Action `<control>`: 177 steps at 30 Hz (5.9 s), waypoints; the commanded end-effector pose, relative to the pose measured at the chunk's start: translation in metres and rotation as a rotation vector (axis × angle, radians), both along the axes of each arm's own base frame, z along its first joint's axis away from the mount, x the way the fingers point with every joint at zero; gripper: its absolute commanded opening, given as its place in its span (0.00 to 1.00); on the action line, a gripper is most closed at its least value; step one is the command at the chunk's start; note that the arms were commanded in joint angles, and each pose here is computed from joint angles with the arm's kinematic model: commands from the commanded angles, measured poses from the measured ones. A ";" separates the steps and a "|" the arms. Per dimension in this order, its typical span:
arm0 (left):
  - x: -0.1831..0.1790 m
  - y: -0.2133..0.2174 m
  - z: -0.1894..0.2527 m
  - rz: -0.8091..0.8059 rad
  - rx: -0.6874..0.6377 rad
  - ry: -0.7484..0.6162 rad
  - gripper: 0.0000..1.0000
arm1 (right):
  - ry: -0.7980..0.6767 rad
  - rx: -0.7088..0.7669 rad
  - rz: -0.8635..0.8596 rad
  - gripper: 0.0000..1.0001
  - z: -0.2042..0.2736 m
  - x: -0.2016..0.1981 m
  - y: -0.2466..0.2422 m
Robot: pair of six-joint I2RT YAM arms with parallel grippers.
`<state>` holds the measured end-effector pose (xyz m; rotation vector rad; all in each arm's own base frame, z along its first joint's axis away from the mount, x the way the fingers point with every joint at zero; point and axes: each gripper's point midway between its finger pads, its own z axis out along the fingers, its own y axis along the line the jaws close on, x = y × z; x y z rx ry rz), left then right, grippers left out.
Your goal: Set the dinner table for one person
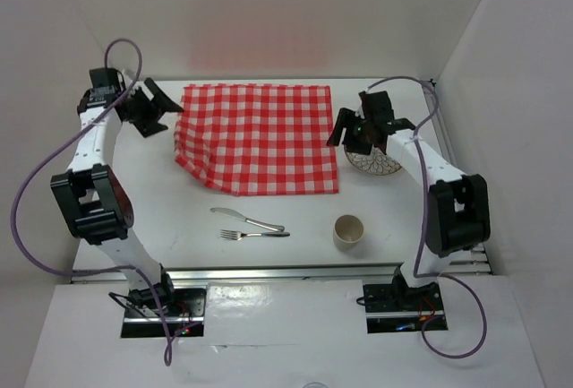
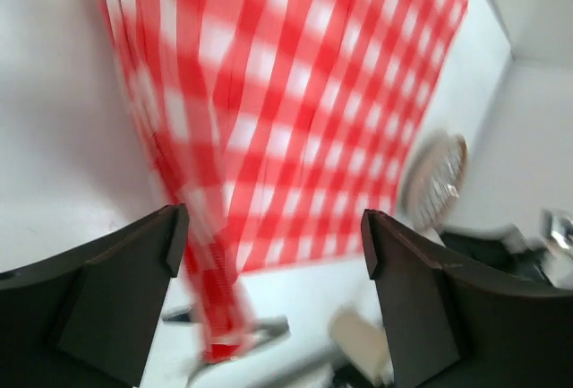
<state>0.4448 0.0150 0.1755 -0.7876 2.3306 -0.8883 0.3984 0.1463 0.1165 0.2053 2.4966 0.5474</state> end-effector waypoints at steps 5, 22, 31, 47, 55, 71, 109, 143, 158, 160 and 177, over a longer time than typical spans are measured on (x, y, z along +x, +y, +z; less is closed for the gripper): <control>-0.044 0.044 0.031 0.219 0.583 0.115 0.55 | -0.099 0.070 -0.158 0.62 0.050 -0.023 -0.012; -0.092 0.015 -0.128 0.264 0.325 0.438 0.96 | 0.230 0.306 -0.310 0.78 -0.059 -0.052 0.006; -0.085 0.019 -0.156 0.290 0.285 0.464 0.71 | 0.312 0.319 -0.354 0.75 -0.091 -0.051 0.016; -0.030 0.008 -0.096 0.211 0.195 0.301 0.00 | -0.034 0.149 -0.389 0.00 0.017 0.039 0.006; -0.032 -0.001 -0.036 0.206 0.164 0.180 0.00 | -0.164 0.141 -0.369 0.00 0.070 0.043 -0.022; -0.103 -0.007 -0.114 0.160 0.233 0.371 1.00 | 0.093 0.053 -0.374 0.81 -0.033 -0.062 -0.043; -0.086 -0.048 -0.182 -0.075 0.517 0.523 0.00 | 0.349 -0.234 -0.327 0.00 -0.128 -0.060 -0.015; -0.060 -0.075 0.070 -0.052 0.534 -0.168 0.66 | 0.112 0.097 -0.729 0.85 -0.037 -0.018 -0.194; -0.058 -0.074 0.073 -0.064 0.546 -0.174 0.58 | 0.137 0.192 -0.757 0.12 -0.088 0.000 -0.192; -0.059 -0.074 0.076 -0.064 0.546 -0.177 0.57 | 0.098 0.168 -0.777 0.00 -0.073 0.003 -0.199; -0.068 -0.082 0.094 -0.040 0.471 -0.151 0.62 | -0.375 0.222 -0.101 0.00 0.131 0.076 0.015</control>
